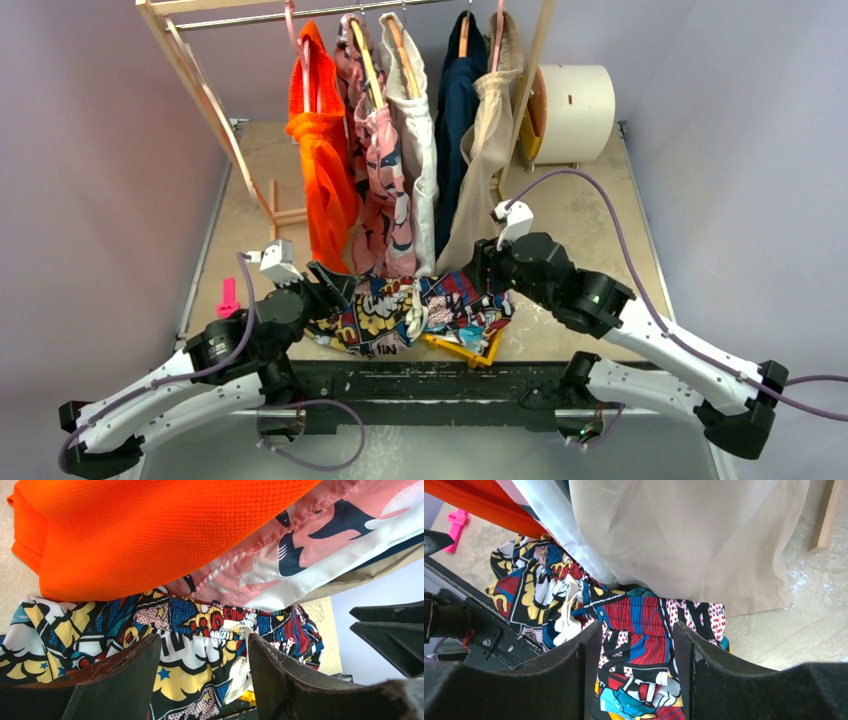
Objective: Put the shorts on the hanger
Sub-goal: Adjust the shorts at the center of the board.
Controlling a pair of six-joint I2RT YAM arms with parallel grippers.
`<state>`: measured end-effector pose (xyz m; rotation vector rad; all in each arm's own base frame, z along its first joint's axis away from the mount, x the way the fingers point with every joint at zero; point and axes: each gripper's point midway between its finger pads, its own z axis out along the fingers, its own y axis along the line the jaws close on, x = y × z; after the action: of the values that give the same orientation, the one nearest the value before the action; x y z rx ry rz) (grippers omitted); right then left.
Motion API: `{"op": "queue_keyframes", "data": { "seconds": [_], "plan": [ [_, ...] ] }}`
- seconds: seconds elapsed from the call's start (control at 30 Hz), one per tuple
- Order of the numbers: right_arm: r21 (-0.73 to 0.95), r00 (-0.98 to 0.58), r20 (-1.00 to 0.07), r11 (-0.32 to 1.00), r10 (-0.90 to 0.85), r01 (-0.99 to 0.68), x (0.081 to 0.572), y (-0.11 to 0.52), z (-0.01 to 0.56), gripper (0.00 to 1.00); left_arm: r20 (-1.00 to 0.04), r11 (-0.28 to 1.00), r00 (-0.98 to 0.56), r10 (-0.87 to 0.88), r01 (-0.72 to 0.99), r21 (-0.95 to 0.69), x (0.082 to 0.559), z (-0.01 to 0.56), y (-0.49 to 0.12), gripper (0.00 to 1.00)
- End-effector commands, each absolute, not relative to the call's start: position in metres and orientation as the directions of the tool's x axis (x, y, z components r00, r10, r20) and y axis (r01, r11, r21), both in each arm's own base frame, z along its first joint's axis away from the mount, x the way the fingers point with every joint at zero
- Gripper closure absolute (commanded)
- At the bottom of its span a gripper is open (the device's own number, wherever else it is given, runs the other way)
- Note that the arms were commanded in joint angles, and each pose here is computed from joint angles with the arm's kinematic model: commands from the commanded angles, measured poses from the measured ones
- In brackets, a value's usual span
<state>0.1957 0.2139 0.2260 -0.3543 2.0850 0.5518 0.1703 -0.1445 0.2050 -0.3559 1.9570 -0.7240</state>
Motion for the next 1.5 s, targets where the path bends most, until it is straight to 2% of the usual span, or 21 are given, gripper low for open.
{"op": "queue_keyframes", "data": {
  "seconds": [0.0, 0.33, 0.8, 1.13, 1.27, 1.47],
  "plan": [
    [0.238, -0.513, -0.858, 0.864, -0.027, -0.444, 0.206, 0.22, 0.229, 0.43, -0.676, 0.748, -0.442, -0.59, 0.016, -0.663, 0.173, 0.206, -0.136, 0.37],
    [0.31, -0.54, -0.842, 0.822, 0.005, -0.477, 0.209, 0.248, 0.201, 0.43, -0.666, 0.767, -0.448, -0.597, -0.076, -0.637, 0.171, 0.192, -0.125, 0.38],
    [0.274, -0.533, -0.846, 0.844, -0.017, -0.461, 0.229, 0.266, 0.187, 0.39, -0.651, 0.78, -0.494, -0.576, -0.094, -0.618, 0.172, 0.172, -0.138, 0.4],
    [0.233, -0.571, -0.815, 0.845, -0.1, -0.481, 0.22, 0.279, 0.159, 0.39, -0.637, 0.778, -0.514, -0.575, -0.101, -0.621, 0.17, 0.159, -0.142, 0.41],
    [0.226, -0.576, -0.809, 0.842, -0.119, -0.491, 0.216, 0.282, 0.154, 0.47, -0.636, 0.78, -0.52, -0.57, -0.1, -0.618, 0.17, 0.156, -0.143, 0.41],
    [0.25, -0.566, -0.816, 0.81, -0.118, -0.531, 0.205, 0.281, 0.162, 0.77, -0.637, 0.787, -0.527, -0.562, -0.106, -0.607, 0.169, 0.15, -0.143, 0.41]
  ]
}}
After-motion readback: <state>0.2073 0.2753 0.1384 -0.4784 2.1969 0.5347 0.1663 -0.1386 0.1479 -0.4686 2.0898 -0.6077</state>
